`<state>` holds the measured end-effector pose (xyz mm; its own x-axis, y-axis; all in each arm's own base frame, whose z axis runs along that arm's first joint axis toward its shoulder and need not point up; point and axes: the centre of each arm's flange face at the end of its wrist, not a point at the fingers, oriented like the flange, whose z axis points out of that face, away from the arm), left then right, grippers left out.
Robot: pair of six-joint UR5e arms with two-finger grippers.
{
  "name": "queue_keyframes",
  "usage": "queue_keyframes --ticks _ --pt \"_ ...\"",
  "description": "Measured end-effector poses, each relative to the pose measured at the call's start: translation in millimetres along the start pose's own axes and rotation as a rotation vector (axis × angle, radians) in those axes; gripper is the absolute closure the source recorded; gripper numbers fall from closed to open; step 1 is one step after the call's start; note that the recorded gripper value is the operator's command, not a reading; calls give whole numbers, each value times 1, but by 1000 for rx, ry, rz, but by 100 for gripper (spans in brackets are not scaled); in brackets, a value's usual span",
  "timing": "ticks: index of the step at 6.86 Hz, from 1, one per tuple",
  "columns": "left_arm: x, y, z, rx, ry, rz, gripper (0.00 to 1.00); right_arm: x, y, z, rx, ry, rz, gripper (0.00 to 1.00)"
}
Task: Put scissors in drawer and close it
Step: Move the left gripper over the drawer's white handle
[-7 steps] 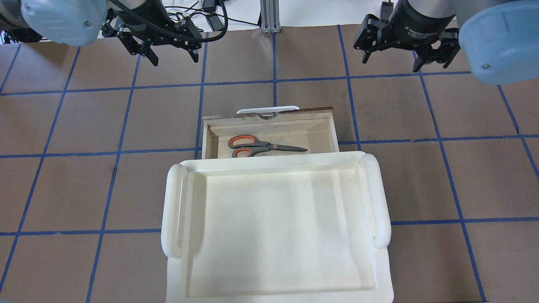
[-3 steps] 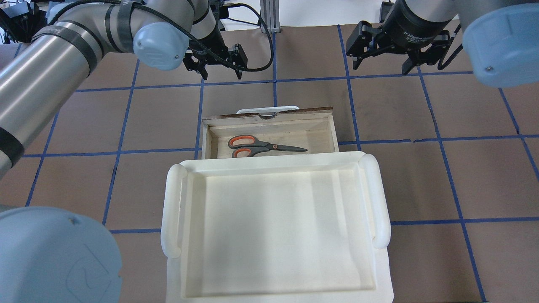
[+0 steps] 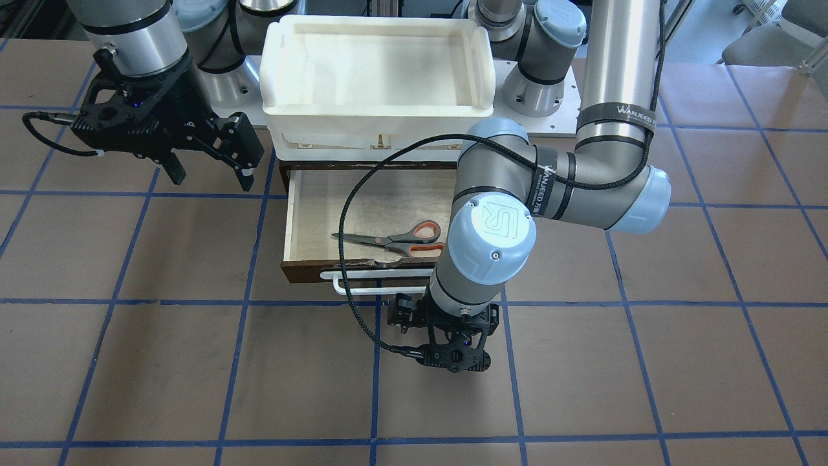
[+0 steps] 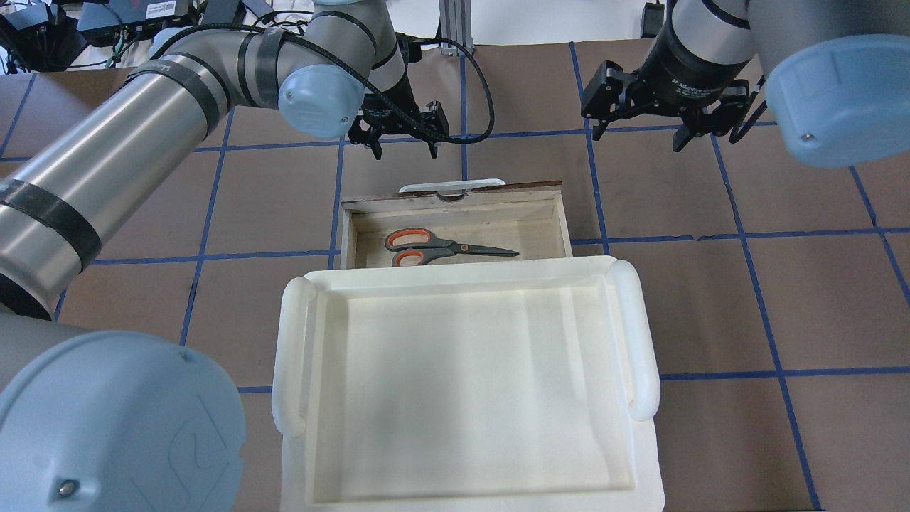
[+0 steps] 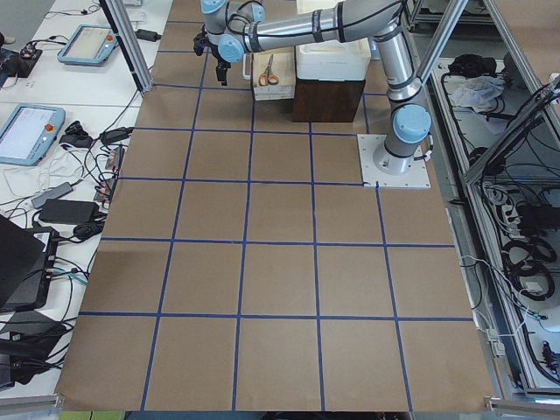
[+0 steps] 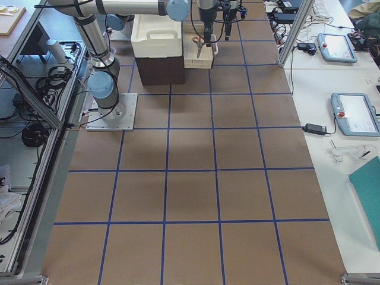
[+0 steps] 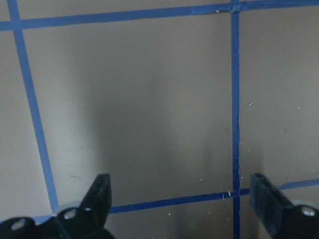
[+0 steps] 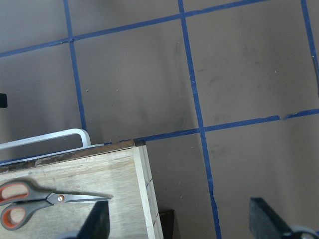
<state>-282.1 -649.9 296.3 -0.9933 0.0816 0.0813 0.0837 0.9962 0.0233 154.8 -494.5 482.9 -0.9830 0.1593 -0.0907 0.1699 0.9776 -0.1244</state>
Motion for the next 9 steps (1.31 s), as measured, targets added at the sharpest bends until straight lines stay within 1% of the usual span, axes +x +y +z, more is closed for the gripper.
queue_keyframes --ticks 1,2,3,4,5,6,7,9 --pt "4 7 0 -35 -5 1 0 2 1 2 -3 2 1 0" --pt "6 13 -3 -63 -9 1 0 3 5 -7 13 4 -8 0" --pt "6 17 -6 -83 -10 0 0 5 16 -19 10 20 -34 0" --pt "7 20 -8 -98 -8 -2 0 9 25 -23 -20 46 -94 0" --pt "7 23 -10 -110 -6 -3 0 11 28 -24 -41 61 -176 0" --pt "7 26 -12 -123 -5 -5 0 12 30 -23 -56 67 -230 0" --pt "7 29 -13 -137 -6 -7 0 13 31 -21 -67 69 -254 0" --pt "6 37 -20 -176 -4 -25 0 12 34 -18 -86 63 -263 0"
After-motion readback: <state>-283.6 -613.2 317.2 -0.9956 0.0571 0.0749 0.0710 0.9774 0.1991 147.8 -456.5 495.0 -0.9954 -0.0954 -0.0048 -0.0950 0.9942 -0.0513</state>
